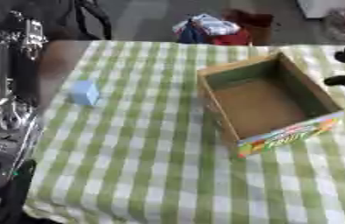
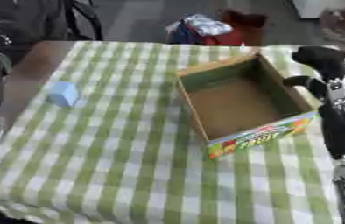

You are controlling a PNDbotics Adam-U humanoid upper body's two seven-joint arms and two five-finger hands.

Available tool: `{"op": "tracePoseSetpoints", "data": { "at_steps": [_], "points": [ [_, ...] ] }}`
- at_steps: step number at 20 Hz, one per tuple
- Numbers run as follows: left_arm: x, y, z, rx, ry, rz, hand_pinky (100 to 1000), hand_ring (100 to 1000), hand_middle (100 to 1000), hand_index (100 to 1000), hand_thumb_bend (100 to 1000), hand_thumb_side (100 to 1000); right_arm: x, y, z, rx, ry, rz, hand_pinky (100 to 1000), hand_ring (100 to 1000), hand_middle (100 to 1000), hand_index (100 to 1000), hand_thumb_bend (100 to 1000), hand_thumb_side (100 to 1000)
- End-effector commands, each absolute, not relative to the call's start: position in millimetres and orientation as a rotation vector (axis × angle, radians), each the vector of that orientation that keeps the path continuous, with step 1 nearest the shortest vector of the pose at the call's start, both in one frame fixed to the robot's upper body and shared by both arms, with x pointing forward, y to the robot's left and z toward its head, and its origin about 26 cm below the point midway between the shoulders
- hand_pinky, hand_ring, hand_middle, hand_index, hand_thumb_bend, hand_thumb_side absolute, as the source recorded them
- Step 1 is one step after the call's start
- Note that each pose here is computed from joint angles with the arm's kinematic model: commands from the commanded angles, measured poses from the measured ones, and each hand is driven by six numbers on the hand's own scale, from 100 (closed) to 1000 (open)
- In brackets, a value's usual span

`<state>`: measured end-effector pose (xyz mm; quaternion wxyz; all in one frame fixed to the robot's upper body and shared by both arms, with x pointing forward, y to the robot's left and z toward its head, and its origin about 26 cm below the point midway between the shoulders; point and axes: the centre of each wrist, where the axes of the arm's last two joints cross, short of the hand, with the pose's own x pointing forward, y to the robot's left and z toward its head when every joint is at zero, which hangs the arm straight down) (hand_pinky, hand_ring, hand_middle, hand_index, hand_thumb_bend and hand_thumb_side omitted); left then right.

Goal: Pick up objects on the table and place them in the box.

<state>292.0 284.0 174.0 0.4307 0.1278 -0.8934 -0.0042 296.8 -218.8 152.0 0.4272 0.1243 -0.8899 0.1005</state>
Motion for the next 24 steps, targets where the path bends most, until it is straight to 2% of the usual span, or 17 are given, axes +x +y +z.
{"op": "tracePoseSetpoints", "data": {
  "at_steps": [1,15,24],
  "points": [
    [290,288,186,0.348,-2.265,-0.033,681,574,601,786,100,681,296,-220,160,0.307,-2.250,0.270,611,819,723,720,100,545],
    [290,292,189,0.377,-2.266,-0.064,685,580,607,794,100,673,296,-221,160,0.304,-2.249,0.271,611,819,723,721,100,545],
    [301,328,223,0.671,-2.120,-0.485,727,644,685,843,145,656,296,-221,158,0.301,-2.242,0.276,610,819,723,720,100,545]
  ]
}}
